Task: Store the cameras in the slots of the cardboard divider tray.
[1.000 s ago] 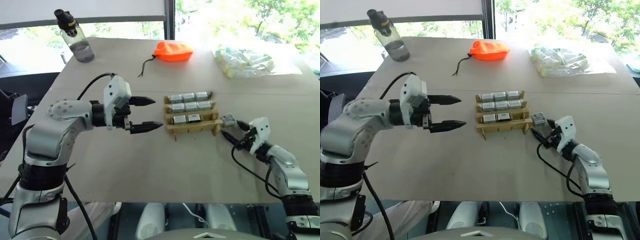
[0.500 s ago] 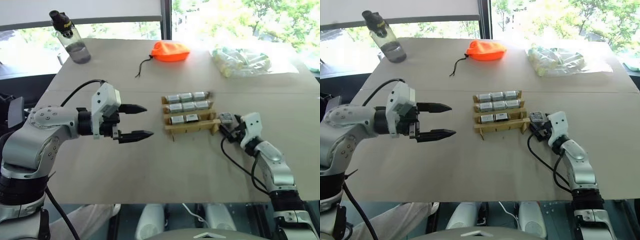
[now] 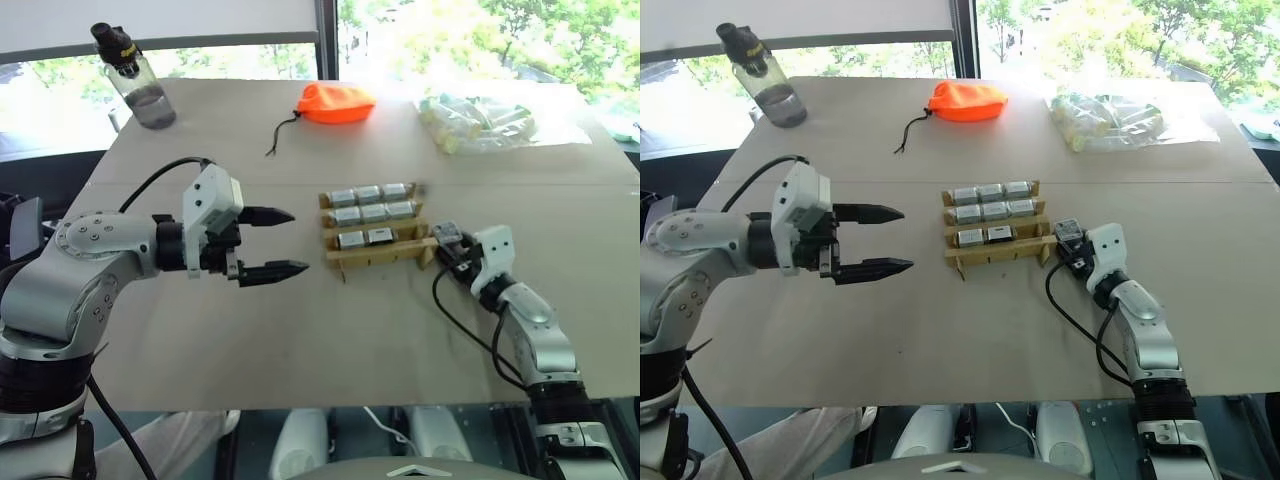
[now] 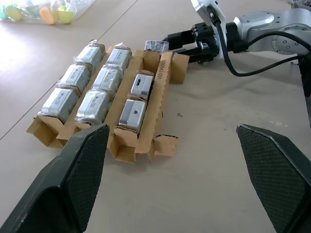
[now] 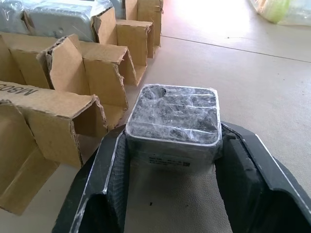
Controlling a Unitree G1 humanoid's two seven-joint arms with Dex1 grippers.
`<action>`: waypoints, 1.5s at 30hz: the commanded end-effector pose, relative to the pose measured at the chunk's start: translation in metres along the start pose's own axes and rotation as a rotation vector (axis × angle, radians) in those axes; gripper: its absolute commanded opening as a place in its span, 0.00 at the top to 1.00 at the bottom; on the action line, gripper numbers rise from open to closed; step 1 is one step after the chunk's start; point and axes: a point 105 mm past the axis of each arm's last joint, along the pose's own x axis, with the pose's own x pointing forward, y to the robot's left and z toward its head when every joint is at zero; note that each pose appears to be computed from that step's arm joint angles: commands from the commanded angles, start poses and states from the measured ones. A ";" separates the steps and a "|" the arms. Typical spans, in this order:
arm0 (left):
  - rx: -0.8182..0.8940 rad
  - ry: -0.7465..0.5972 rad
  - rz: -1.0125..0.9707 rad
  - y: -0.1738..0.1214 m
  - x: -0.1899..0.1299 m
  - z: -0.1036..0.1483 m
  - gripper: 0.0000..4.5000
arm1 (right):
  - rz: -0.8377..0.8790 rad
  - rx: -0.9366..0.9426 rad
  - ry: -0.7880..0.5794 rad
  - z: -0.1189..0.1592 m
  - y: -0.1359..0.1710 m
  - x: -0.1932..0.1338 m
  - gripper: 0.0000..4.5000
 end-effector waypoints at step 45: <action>-0.054 -0.089 -0.390 0.018 0.143 0.035 0.02 | 0.811 -1.587 -0.613 0.114 0.051 -0.005 0.57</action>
